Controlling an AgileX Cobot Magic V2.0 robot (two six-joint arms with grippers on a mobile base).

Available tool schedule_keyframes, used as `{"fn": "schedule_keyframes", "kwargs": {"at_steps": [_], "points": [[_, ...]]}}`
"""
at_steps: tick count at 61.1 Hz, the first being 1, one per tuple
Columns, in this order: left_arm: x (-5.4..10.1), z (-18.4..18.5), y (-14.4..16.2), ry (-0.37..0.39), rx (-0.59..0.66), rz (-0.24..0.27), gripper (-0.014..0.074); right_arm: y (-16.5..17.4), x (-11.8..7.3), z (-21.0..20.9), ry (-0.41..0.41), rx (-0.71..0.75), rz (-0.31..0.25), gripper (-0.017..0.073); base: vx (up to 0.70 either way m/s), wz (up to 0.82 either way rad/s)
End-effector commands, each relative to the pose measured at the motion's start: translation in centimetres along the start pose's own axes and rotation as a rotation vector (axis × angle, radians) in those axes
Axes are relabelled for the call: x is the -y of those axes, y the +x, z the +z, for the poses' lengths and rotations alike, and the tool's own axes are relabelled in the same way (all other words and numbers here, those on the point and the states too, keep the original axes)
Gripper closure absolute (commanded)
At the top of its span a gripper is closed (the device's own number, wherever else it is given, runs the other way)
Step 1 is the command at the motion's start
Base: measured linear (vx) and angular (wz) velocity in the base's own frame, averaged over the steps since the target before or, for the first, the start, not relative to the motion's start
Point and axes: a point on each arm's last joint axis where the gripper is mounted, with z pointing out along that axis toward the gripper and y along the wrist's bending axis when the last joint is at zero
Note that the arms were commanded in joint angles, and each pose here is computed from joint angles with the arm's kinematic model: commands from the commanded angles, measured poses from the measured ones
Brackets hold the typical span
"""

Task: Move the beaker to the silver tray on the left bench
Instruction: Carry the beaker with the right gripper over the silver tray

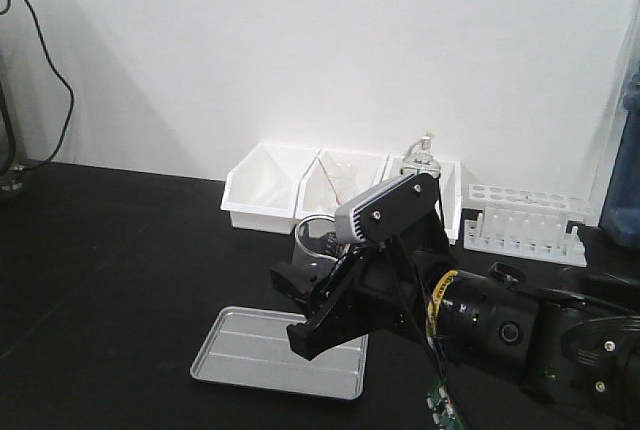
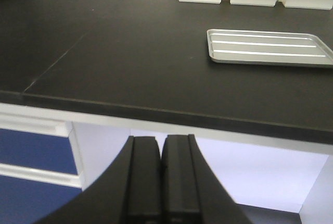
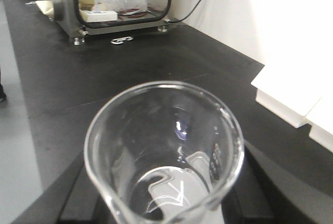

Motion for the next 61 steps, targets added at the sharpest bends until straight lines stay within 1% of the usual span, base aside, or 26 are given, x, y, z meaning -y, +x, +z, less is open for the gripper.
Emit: {"fn": "schedule_keyframes", "kwargs": {"at_steps": [1,29,61], "points": [[-0.05,0.12,-0.21,-0.003,0.071,-0.006,0.0592,-2.55,-0.33,-1.02,-0.028,0.103,0.000,0.0571,0.20,-0.11],[-0.05,0.12,-0.21,-0.003,0.071,-0.006,0.0592,-2.55,-0.33,-1.02,-0.028,0.103,0.000,0.0571,0.13,-0.10],[-0.05,0.12,-0.21,-0.003,0.071,-0.006,0.0592,-2.56,-0.34,-1.02,-0.029,0.103,0.000,0.0571,0.03,-0.04]]}}
